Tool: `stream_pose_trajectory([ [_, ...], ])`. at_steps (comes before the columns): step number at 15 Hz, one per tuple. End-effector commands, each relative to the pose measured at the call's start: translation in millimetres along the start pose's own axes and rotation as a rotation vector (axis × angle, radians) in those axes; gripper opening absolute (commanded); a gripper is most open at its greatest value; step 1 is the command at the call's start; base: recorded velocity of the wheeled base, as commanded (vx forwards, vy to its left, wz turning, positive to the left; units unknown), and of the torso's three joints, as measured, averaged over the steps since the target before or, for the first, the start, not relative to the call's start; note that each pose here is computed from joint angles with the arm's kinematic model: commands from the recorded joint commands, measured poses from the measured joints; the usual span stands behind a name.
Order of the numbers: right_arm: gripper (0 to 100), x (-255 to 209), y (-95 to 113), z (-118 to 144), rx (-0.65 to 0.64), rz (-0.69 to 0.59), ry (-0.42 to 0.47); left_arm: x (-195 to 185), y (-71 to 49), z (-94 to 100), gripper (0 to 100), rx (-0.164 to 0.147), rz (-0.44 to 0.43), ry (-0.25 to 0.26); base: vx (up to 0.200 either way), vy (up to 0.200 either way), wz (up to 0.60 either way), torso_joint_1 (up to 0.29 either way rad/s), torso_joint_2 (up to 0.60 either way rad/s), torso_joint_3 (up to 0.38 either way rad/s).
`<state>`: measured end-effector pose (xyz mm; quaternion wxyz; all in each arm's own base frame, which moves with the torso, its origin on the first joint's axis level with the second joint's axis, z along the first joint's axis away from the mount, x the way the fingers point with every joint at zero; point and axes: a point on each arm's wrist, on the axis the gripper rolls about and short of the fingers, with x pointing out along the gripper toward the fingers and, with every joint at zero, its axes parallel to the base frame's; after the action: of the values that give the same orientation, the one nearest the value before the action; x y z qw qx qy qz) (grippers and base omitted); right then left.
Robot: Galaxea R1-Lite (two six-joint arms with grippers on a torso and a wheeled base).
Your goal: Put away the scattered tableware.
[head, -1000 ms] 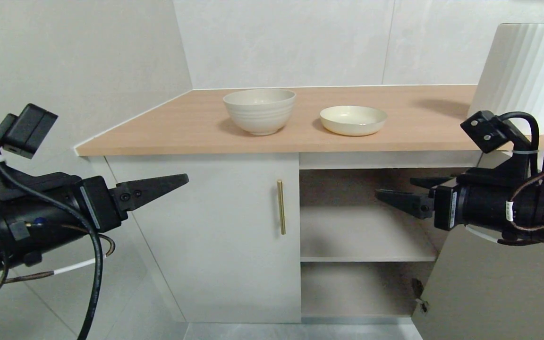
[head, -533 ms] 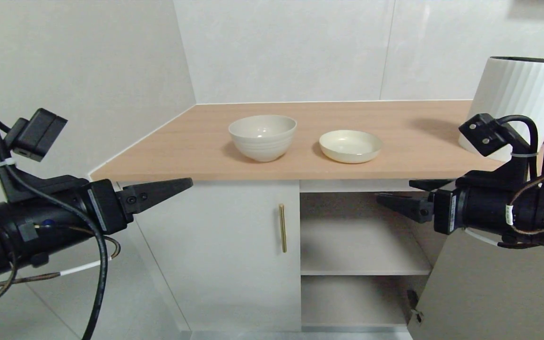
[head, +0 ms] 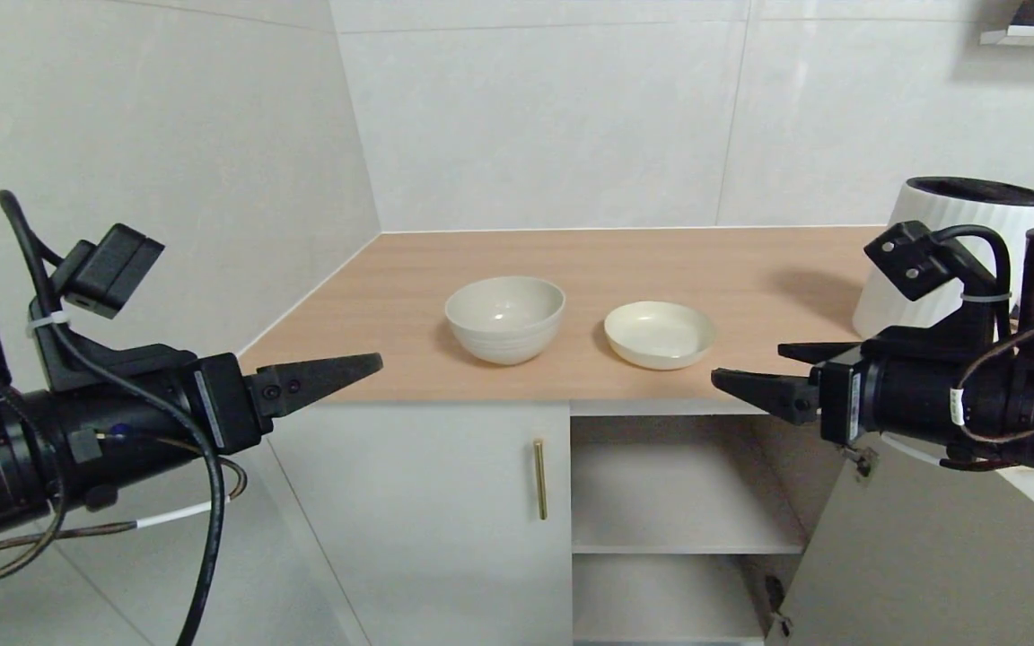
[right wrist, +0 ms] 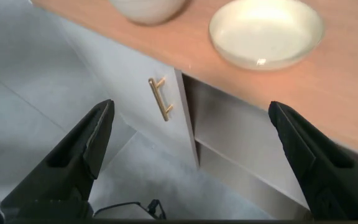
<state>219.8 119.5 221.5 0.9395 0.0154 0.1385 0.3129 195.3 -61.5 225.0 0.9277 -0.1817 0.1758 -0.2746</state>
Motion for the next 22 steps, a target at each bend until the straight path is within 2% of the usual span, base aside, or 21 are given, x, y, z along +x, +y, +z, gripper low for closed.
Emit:
stream_pose_trajectory([
  [1, 100, 2.0, -0.3, -1.3, 0.001, 0.000, 0.007, 2.7, 1.4, -0.9, 100, -0.003, 0.003, 0.008, 0.000, 0.000, 0.00, 0.207, -0.49, -0.276],
  [6, 100, 18.1, -3.9, -5.9, -0.004, -0.003, -0.004, 18.6, 6.4, 1.5, 100, -0.011, 0.008, 0.030, 0.000, 0.000, 0.00, 0.201, -0.46, -0.257],
  [8, 100, 32.4, -8.7, -8.3, -0.020, -0.012, -0.004, 35.7, 8.4, 13.4, 100, -0.010, 0.009, 0.028, 0.000, 0.000, 0.00, 0.063, -0.12, -0.071],
  [10, 100, 51.6, -21.1, 0.4, -0.005, -0.065, -0.002, 55.6, 10.3, 29.3, 100, -0.008, 0.017, 0.018, 0.000, 0.000, 0.00, 0.000, 0.00, 0.000],
  [11, 100, 68.3, -38.8, 15.2, 0.028, -0.167, 0.042, 70.8, 12.9, 39.4, 100, -0.023, 0.059, 0.046, 0.000, 0.000, 0.00, 0.000, 0.00, 0.000],
  [13, 100, 79.8, -47.7, 24.2, 0.090, -0.238, 0.114, 81.9, 19.3, 39.0, 100, -0.047, 0.153, 0.090, 0.000, 0.000, 0.00, 0.000, 0.00, 0.000],
  [14, 100, 90.9, -52.1, 23.8, 0.164, -0.284, 0.147, 93.7, 21.6, 40.1, 100, -0.051, 0.259, 0.117, 0.000, 0.000, 0.00, 0.000, 0.00, 0.000],
  [17, 100, 101.5, -57.8, 18.9, 0.157, -0.419, 0.148, 136.0, 16.8, 39.3, 100, -0.029, 0.433, 0.089, 0.000, 0.000, 0.00, 0.000, 0.00, 0.000],
  [18, 100, 103.2, -58.7, 18.2, 0.157, -0.437, 0.147, 151.3, 15.4, 36.4, 100, -0.020, 0.450, 0.091, 0.000, 0.000, 0.00, 0.000, 0.00, 0.000],
  [20, 100, 107.6, -59.6, 14.7, 0.161, -0.443, 0.157, 183.6, 24.3, 15.7, 100, 0.000, 0.541, 0.124, 0.000, 0.000, 0.00, 0.000, 0.00, 0.000],
  [22, 100, 112.8, -61.5, 11.7, 0.166, -0.460, 0.144, 199.3, 32.5, 6.6, 100, 0.006, 0.578, 0.123, 0.000, 0.000, 0.00, 0.000, 0.00, 0.000],
])
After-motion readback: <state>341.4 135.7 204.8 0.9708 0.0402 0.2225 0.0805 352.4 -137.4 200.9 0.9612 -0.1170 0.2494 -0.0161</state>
